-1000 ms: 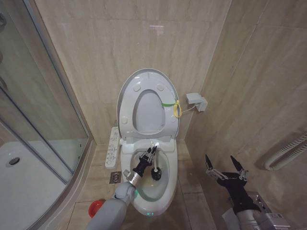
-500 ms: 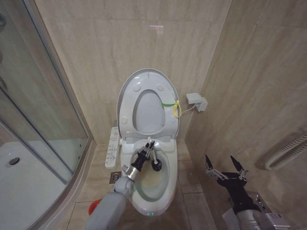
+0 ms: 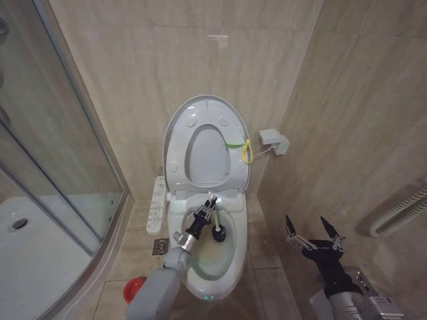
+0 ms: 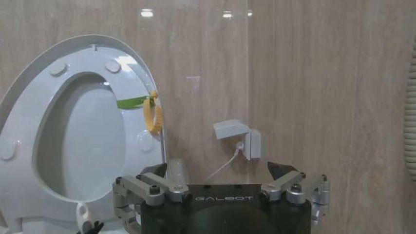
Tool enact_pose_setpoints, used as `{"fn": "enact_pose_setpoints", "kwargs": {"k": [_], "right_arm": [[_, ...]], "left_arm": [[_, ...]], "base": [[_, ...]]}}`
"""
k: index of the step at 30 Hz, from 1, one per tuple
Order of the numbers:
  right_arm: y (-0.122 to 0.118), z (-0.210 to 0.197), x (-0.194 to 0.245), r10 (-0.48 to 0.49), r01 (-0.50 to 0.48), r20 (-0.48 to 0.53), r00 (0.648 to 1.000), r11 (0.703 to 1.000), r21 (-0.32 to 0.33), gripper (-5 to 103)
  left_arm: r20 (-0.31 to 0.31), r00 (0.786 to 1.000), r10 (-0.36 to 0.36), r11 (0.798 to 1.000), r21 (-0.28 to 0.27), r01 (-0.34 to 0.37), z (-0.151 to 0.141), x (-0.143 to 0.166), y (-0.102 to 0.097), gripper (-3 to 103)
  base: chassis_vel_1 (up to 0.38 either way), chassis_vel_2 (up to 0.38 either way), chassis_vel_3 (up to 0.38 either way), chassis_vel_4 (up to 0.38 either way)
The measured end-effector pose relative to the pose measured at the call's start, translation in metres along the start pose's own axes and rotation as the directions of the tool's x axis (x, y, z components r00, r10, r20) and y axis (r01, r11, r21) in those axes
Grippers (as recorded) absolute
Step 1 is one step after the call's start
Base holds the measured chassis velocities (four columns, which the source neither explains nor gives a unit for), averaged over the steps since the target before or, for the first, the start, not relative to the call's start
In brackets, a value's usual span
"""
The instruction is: Open the toilet lid, clean the toilet bowl with a toilet brush, close the toilet lid, and flush.
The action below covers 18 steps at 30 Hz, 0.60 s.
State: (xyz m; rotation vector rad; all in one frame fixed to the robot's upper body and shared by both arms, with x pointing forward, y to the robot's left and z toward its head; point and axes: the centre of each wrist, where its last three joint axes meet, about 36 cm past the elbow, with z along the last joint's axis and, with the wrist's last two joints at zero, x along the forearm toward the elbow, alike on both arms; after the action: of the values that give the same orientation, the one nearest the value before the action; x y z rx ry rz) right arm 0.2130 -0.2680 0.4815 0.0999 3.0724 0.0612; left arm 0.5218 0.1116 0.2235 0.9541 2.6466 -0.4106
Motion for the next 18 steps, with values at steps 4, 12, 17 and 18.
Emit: {"fn": "enact_pose_setpoints", "kwargs": {"k": [4,12,17,18], "right_arm": [[0.0,0.0,0.0,0.0,0.0,0.0,1.0,1.0,0.0,100],[0.0,0.0,0.0,0.0,0.0,0.0,1.0,1.0,0.0,100],[0.0,0.0,0.0,0.0,0.0,0.0,1.0,1.0,0.0,100],[0.0,0.0,0.0,0.0,0.0,0.0,1.0,1.0,0.0,100]], "left_arm": [[-0.006,1.0,0.007,1.0,0.019,-0.007,0.006,0.0,-0.013,19],[-0.027,1.0,0.015,1.0,0.008,-0.015,0.012,0.007,-0.013,19],[-0.004,1.0,0.016,1.0,-0.014,-0.016,0.0,-0.011,-0.001,19],[-0.004,1.0,0.016,1.0,-0.014,-0.016,0.0,-0.011,-0.001,19]], "base": [[0.0,0.0,0.0,0.0],[0.0,0.0,0.0,0.0],[0.0,0.0,0.0,0.0],[0.0,0.0,0.0,0.0]]}}
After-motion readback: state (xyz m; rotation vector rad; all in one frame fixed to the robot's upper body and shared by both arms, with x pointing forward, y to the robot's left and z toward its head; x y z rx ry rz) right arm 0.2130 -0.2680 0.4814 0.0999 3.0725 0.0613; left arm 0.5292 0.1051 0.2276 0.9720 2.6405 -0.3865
